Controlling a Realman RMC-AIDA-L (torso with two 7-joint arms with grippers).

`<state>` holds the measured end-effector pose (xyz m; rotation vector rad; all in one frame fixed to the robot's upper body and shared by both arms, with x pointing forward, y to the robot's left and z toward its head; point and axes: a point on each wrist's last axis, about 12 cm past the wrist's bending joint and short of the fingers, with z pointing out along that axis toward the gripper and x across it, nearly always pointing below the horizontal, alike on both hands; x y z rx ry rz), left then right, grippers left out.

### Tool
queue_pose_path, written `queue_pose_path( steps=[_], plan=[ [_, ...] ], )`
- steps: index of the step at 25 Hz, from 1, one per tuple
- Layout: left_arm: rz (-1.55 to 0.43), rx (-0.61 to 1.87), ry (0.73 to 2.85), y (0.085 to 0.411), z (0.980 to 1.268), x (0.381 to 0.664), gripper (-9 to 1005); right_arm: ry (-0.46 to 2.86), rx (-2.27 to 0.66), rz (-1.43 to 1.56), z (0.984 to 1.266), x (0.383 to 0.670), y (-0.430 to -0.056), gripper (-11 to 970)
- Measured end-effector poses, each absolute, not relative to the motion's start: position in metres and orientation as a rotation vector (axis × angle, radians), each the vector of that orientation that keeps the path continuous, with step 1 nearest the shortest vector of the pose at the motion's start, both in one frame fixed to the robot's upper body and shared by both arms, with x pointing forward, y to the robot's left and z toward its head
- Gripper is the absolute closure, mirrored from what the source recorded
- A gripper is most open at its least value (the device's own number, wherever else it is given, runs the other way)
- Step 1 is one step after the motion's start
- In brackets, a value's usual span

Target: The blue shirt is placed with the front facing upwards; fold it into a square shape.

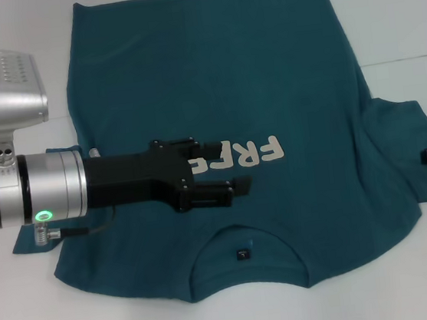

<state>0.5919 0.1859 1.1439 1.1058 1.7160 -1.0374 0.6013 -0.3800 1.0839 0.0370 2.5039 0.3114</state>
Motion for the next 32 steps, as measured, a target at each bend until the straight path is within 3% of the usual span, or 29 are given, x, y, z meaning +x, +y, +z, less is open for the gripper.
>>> queue_pose_path(
  steps=[32],
  plan=[
    [-1.034, 1.112, 1.710, 0.1848, 1.1442, 0.5922, 161, 2.511, 0.048, 0.319, 1.0757, 0.6071, -0.3707, 352]
  ],
)
